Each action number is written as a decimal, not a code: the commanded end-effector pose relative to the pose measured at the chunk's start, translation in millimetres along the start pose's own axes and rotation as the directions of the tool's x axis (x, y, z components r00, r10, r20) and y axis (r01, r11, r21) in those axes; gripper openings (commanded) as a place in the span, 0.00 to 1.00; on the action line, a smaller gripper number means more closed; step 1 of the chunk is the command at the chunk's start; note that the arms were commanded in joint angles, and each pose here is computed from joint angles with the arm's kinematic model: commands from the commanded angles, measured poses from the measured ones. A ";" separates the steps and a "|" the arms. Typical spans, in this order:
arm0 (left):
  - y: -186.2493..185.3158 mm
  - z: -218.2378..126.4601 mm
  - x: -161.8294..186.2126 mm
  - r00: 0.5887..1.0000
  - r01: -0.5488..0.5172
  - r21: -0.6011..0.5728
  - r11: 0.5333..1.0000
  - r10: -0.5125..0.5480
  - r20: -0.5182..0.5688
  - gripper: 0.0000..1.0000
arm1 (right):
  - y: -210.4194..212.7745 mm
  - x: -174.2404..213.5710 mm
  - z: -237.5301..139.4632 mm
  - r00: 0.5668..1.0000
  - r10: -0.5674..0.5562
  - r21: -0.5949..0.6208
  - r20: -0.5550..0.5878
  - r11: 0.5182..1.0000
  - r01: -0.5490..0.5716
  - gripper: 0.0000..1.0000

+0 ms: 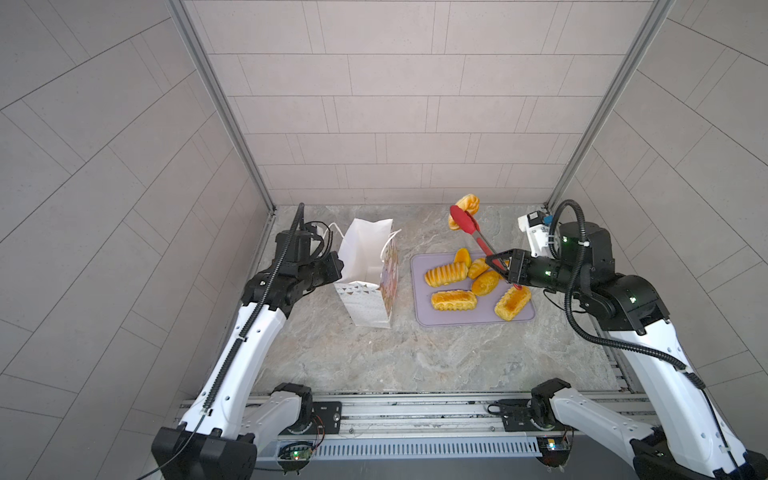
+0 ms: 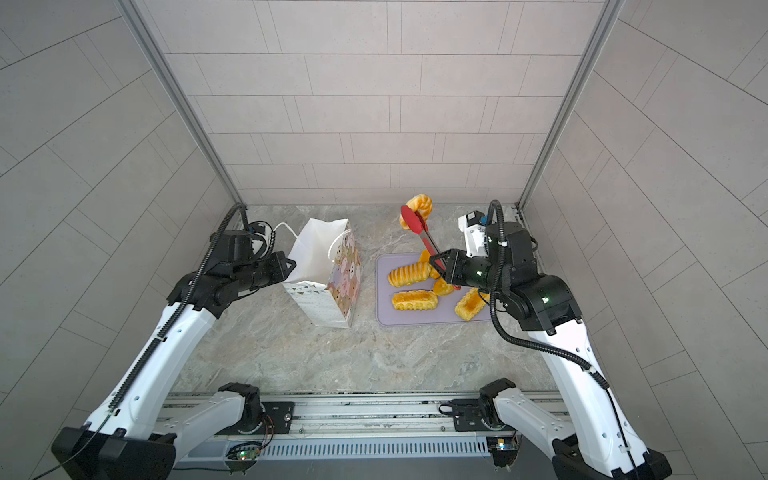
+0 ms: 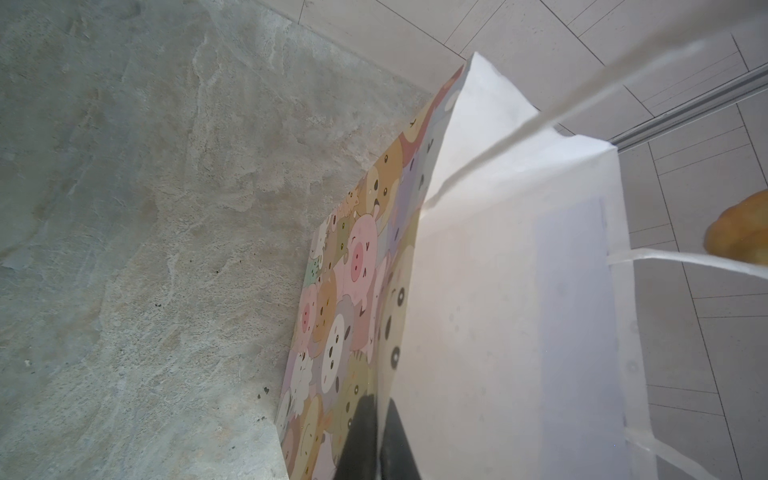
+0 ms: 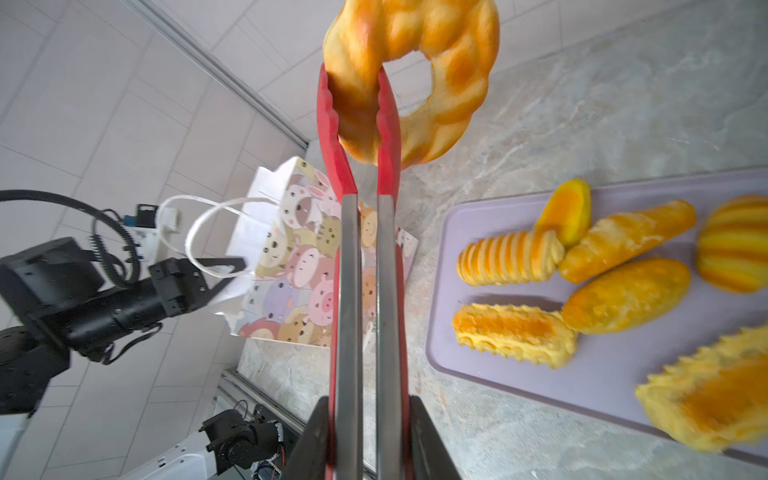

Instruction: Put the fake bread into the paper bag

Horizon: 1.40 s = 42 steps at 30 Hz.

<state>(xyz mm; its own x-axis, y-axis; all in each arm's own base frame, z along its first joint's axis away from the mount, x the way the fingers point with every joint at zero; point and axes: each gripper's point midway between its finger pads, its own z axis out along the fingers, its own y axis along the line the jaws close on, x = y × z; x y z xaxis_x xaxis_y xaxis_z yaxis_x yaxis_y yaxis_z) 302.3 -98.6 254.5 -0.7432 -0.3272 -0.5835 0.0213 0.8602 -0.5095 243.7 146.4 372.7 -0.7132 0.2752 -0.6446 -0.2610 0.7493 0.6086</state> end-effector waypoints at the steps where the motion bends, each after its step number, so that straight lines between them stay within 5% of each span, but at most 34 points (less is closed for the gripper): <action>1: -4.9 1.9 -3.7 1.000 -0.002 0.022 1.000 0.002 0.017 0.00 | 48.9 -28.5 -9.3 0.995 -0.050 -0.177 0.089 0.982 0.065 0.25; 10: -6.3 2.9 -4.4 1.000 -0.012 0.016 1.000 0.011 0.019 0.00 | 122.8 -44.3 2.0 0.988 -0.123 -0.361 0.094 0.921 0.149 0.25; 20: -6.3 2.7 -5.8 1.000 -0.017 0.007 1.000 0.016 0.026 0.00 | 167.2 -22.3 38.7 0.983 -0.184 -0.430 0.006 0.887 0.169 0.25; 42: -14.7 -8.5 -17.6 0.997 -0.043 0.011 0.999 0.042 0.064 0.00 | 113.0 60.8 77.1 0.956 -0.170 -0.303 -0.240 0.949 0.093 0.25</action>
<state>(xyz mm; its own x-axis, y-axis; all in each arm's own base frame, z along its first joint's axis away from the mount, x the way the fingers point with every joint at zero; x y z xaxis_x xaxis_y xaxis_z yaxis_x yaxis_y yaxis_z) 306.5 -99.7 255.9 -0.7322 -0.3206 -0.6009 0.0234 0.8699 -0.4927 227.0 299.2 345.4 -0.8259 -0.0368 -0.5626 -0.4755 0.5816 0.6600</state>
